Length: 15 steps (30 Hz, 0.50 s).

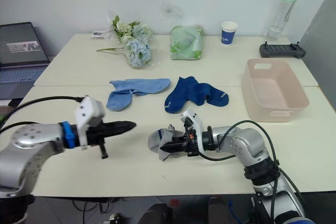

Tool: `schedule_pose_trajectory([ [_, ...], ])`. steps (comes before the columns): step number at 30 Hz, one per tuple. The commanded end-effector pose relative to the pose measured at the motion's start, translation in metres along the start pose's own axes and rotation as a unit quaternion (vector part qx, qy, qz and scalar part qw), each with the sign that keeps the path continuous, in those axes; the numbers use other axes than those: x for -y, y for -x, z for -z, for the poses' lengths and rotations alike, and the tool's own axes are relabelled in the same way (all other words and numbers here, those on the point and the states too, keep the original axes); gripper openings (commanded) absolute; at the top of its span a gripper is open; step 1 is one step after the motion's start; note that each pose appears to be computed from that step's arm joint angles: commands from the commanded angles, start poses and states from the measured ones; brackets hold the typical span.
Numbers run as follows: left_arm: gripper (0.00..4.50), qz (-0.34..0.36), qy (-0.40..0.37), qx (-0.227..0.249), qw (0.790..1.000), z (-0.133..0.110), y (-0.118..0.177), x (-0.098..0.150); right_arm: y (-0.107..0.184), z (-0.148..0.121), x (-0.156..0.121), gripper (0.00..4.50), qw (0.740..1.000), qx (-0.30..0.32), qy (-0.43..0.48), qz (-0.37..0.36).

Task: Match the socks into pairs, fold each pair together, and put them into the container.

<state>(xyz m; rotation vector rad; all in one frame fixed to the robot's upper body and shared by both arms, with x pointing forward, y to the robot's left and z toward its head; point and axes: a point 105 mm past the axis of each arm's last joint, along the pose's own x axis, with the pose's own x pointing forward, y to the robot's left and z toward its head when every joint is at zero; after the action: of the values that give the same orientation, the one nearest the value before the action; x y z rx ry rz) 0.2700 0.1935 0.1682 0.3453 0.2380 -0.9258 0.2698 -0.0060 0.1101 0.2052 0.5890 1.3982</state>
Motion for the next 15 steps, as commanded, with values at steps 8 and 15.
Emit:
schedule_pose_trajectory([
  [8,0.0,0.049,0.009,0.062,0.997,-0.031,-0.021,0.026,0.011,-0.033,-0.017,4.0,0.998,0.061,-0.002,-0.03],
  [15,0.0,0.07,-0.032,-0.011,0.997,0.016,-0.05,0.04,0.039,-0.043,0.018,4.0,0.992,0.08,-0.003,0.094],
])
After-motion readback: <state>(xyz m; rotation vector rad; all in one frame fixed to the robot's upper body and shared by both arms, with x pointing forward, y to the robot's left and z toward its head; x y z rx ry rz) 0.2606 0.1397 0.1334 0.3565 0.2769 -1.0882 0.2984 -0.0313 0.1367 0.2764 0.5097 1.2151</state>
